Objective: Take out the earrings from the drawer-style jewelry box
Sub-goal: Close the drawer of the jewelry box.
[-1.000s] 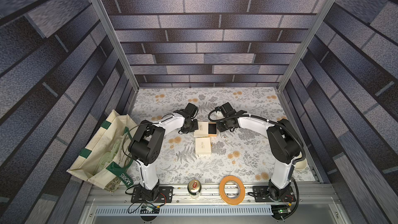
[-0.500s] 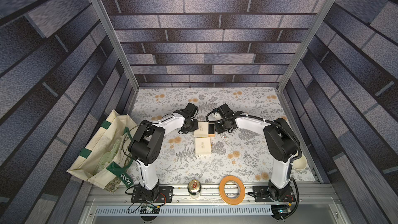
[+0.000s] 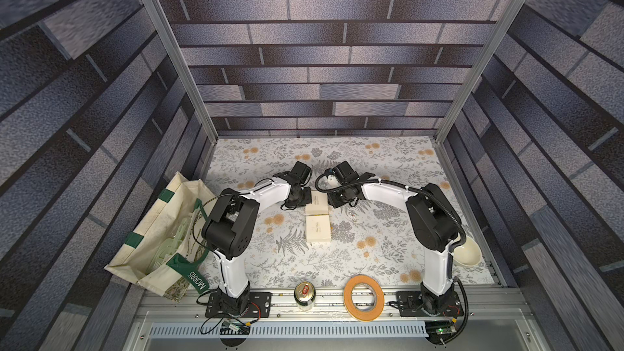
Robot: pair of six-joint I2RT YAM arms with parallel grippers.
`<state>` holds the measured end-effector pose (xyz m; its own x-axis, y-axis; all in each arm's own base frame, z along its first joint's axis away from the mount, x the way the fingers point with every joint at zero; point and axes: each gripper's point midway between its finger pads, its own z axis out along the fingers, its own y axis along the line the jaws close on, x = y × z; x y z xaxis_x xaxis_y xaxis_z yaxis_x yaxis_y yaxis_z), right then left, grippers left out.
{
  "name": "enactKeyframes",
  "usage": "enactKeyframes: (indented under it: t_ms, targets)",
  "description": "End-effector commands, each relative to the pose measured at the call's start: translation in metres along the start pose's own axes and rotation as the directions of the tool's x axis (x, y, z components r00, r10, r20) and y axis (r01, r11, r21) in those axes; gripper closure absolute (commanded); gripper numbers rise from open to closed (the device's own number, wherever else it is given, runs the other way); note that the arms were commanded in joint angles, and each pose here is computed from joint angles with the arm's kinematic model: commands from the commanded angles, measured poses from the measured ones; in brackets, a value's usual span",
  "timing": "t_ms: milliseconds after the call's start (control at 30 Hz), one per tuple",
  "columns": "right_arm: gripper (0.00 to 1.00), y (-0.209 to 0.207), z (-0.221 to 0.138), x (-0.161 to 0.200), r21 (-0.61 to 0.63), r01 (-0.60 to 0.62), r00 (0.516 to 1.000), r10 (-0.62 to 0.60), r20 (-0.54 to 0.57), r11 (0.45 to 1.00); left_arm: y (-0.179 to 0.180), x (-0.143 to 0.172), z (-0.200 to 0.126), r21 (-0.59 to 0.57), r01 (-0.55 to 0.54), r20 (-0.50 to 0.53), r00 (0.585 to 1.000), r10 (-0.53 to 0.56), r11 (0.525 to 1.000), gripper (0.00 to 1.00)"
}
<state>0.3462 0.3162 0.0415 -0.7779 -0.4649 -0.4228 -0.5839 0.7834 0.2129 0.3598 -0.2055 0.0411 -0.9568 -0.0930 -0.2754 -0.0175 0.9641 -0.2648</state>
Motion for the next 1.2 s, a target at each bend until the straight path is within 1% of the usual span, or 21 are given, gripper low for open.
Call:
enactKeyframes:
  t_ms: [0, 133, 233, 367, 433, 533, 600, 667, 733, 867, 1033, 1167]
  targets:
    - [0.72, 0.02, 0.005, -0.006, -0.057, 0.013, 1.0, -0.012, 0.01, 0.998, -0.011, -0.003, -0.003, 0.032, -0.007, 0.011, 1.0, 0.007, 0.999, 1.0]
    - [0.72, 0.015, 0.001, -0.005, -0.025, 0.011, 1.0, -0.01, 0.016, 1.0, -0.009, -0.002, -0.007, 0.024, -0.004, 0.016, 1.0, 0.004, 1.0, 1.0]
    - [0.72, 0.012, -0.009, -0.009, 0.006, 0.016, 0.999, -0.016, 0.041, 1.0, -0.003, -0.005, -0.016, 0.012, 0.011, 0.042, 0.999, -0.012, 1.0, 1.0]
    - [0.72, 0.004, -0.026, -0.016, 0.062, 0.014, 0.997, -0.019, 0.079, 0.998, 0.002, -0.019, -0.036, 0.017, 0.03, 0.101, 0.994, -0.032, 0.999, 0.98]
    - [0.72, -0.001, -0.038, -0.02, 0.098, 0.01, 0.994, -0.02, 0.107, 0.995, 0.003, -0.028, -0.049, 0.039, 0.043, 0.135, 0.99, -0.048, 0.998, 0.98]
    - [0.72, -0.011, -0.055, -0.023, 0.146, -0.008, 0.99, -0.013, 0.143, 0.989, 0.001, -0.043, -0.07, 0.098, 0.053, 0.188, 0.98, -0.071, 0.994, 0.97]
    - [0.72, -0.02, -0.067, -0.025, 0.17, -0.031, 0.986, 0.002, 0.167, 0.985, -0.005, -0.053, -0.082, 0.166, 0.05, 0.218, 0.972, -0.087, 0.985, 0.96]
    - [0.72, -0.034, -0.083, -0.027, 0.186, -0.074, 0.98, 0.037, 0.197, 0.98, -0.014, -0.065, -0.096, 0.247, 0.041, 0.253, 0.962, -0.105, 0.968, 0.96]
    - [0.72, -0.051, -0.097, -0.028, 0.197, -0.125, 0.971, 0.079, 0.226, 0.972, -0.022, -0.074, -0.105, 0.296, 0.024, 0.273, 0.956, -0.109, 0.955, 0.95]
    - [0.71, -0.087, -0.127, -0.032, 0.21, -0.222, 0.945, 0.157, 0.288, 0.952, -0.043, -0.086, -0.115, 0.382, -0.019, 0.273, 0.958, -0.093, 0.924, 0.94]
    - [0.7, -0.126, -0.157, -0.041, 0.248, -0.3, 0.918, 0.209, 0.336, 0.921, -0.065, -0.098, -0.114, 0.481, -0.029, 0.246, 0.964, -0.103, 0.876, 0.92]
    - [0.69, -0.152, -0.163, -0.05, 0.262, -0.356, 0.903, 0.258, 0.343, 0.897, -0.084, -0.109, -0.111, 0.552, -0.031, 0.222, 0.969, -0.111, 0.833, 0.91]
